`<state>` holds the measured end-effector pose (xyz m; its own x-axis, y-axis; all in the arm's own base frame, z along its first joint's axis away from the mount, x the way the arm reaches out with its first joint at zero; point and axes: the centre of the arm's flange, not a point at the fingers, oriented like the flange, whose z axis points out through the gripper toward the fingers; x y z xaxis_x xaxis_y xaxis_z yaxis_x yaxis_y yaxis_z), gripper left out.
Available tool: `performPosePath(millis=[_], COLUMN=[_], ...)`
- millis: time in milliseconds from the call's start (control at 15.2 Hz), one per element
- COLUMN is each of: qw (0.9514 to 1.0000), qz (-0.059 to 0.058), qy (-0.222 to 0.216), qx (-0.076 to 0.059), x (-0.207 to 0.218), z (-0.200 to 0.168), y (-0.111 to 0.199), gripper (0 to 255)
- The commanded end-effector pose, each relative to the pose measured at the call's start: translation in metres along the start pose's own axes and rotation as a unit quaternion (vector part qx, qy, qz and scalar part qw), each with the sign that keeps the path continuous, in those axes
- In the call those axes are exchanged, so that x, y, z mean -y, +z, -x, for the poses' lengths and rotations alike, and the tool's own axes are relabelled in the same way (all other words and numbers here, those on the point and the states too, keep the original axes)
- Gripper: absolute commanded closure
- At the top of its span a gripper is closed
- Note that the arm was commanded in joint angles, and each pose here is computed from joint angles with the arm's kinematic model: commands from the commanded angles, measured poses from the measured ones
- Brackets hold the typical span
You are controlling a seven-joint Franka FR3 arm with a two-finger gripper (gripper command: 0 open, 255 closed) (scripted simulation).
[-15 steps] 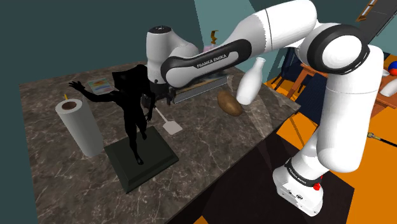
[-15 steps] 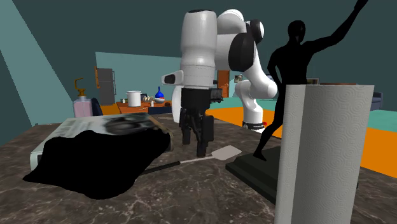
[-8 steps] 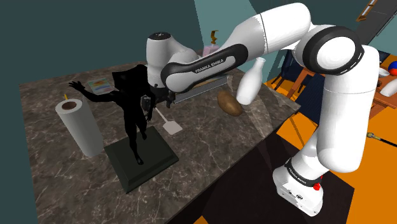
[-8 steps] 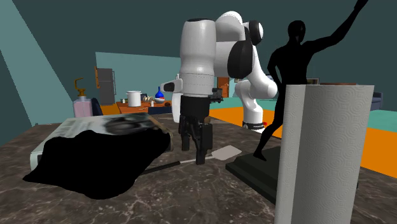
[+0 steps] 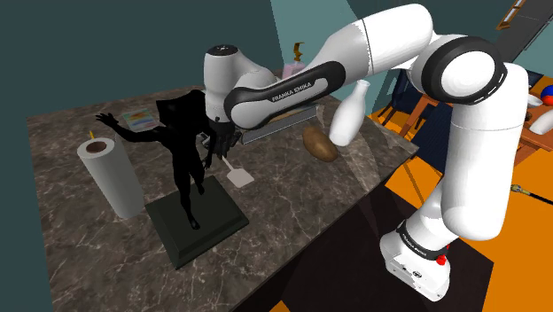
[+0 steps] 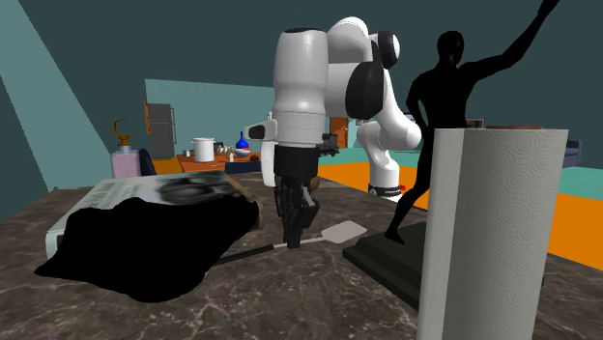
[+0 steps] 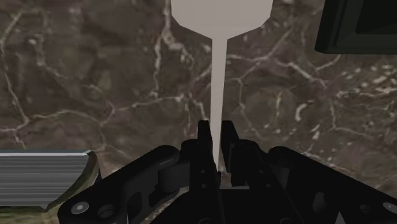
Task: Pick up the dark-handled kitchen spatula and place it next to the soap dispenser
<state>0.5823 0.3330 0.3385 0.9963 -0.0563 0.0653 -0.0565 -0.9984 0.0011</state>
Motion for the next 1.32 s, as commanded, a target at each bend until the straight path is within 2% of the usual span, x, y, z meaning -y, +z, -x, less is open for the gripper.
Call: performPosePath(millis=[0,330,1254], qw=[1.0000,1.0000,1.0000], qz=[0.000,0.000,0.000], qy=[0.000,0.000,0.000], qx=[0.000,0.000,0.000], x=[0.000,0.000,0.000], z=[0.000,0.000,-0.005], y=[0.000,0.000,-0.074], gripper=[255,255,255])
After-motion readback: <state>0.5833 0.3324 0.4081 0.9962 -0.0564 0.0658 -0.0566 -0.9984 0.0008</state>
